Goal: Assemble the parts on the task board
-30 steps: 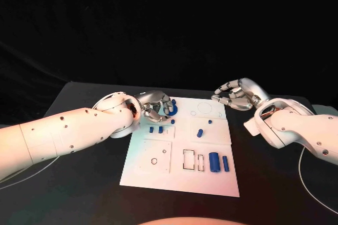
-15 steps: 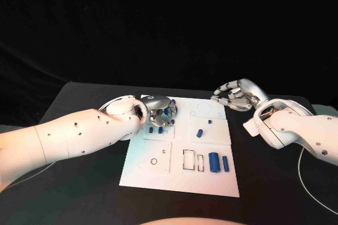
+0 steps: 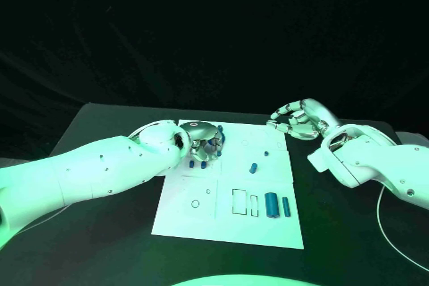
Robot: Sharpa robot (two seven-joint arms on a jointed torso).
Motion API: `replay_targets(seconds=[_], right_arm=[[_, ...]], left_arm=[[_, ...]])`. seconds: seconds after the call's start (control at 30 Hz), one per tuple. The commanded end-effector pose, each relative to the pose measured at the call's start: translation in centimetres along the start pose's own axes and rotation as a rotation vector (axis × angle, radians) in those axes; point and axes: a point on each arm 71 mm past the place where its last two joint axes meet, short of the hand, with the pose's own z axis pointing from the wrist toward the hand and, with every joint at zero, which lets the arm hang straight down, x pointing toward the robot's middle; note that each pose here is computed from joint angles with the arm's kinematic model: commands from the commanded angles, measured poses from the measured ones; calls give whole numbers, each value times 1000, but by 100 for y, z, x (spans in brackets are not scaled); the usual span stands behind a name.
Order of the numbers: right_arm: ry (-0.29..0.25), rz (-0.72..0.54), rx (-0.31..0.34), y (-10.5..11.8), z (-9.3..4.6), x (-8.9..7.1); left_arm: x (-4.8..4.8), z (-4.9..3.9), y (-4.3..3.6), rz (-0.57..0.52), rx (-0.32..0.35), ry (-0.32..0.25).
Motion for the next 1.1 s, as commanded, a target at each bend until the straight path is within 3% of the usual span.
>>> replay_targets(seconds=[0.03,0.63,1.1], right_arm=[[13,-2,-10,11,1,17],[17,-1,-9,14,2,23],[19,-1,-9,15,6,28]], left_arm=[[28,23,-17,15,-8,38],[48,86,-76,1,-22,65],[67,104,-57,3,-45,91]])
